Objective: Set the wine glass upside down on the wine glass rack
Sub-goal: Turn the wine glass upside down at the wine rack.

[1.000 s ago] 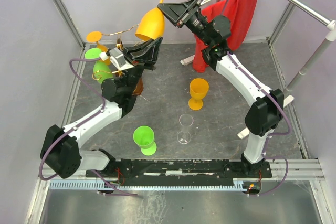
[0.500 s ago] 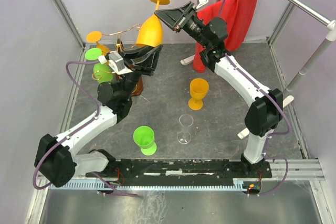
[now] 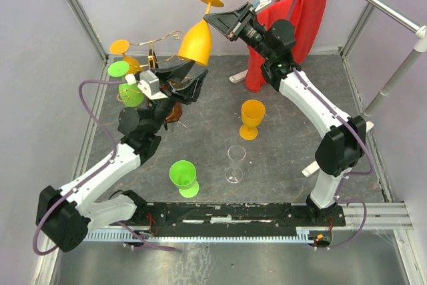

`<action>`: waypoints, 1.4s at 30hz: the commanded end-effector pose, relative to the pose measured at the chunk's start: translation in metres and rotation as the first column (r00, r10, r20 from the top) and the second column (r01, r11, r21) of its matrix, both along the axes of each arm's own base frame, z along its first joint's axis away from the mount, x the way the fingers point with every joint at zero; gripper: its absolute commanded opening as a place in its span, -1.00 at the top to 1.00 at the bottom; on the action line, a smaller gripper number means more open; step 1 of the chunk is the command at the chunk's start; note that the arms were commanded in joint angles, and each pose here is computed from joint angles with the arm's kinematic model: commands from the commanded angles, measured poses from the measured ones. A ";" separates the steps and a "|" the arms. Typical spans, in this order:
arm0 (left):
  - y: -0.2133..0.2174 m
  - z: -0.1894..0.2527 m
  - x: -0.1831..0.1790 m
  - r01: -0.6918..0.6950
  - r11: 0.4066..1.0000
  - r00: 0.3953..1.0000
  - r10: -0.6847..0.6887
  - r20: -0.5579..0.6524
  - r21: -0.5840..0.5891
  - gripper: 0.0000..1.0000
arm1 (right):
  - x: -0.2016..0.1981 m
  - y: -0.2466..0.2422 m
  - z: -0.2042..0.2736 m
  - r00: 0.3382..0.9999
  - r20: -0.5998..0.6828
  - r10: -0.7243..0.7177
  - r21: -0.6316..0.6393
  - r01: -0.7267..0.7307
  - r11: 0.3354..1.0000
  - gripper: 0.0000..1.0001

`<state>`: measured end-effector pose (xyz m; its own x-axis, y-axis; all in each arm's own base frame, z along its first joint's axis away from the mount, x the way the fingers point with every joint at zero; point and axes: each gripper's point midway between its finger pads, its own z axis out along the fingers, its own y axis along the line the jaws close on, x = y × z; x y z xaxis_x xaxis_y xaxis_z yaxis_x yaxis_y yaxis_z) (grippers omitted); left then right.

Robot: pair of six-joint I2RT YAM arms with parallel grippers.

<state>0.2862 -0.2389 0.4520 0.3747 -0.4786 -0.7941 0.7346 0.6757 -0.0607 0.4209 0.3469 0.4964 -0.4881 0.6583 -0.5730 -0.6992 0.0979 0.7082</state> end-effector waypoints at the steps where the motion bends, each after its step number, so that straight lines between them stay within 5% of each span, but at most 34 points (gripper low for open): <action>1: 0.013 0.007 -0.013 -0.060 0.995 0.998 0.058 0.024 0.080 -0.23 | 0.002 -0.021 0.013 0.983 0.136 -0.125 -0.121 0.142 0.982 0.99; 10: 0.043 0.003 0.007 -0.211 0.936 0.960 0.252 -0.118 0.283 -0.32 | 0.038 -0.036 -0.041 0.924 0.263 -0.277 -0.369 0.362 0.856 0.99; 13: 0.059 0.012 0.010 -0.248 0.931 0.950 0.288 -0.122 0.266 -0.36 | 0.049 -0.035 -0.059 0.911 0.297 -0.288 -0.412 0.394 0.822 0.99; 31: 0.089 0.065 0.033 -0.361 0.909 0.917 0.386 -0.097 0.207 -0.41 | 0.114 0.013 -0.137 0.793 0.563 -0.234 -0.397 0.507 0.765 0.99; 42: 0.107 0.063 0.045 -0.406 0.887 0.895 0.435 -0.100 0.220 -0.41 | 0.129 0.052 -0.165 0.740 0.660 -0.133 -0.370 0.474 0.799 0.99</action>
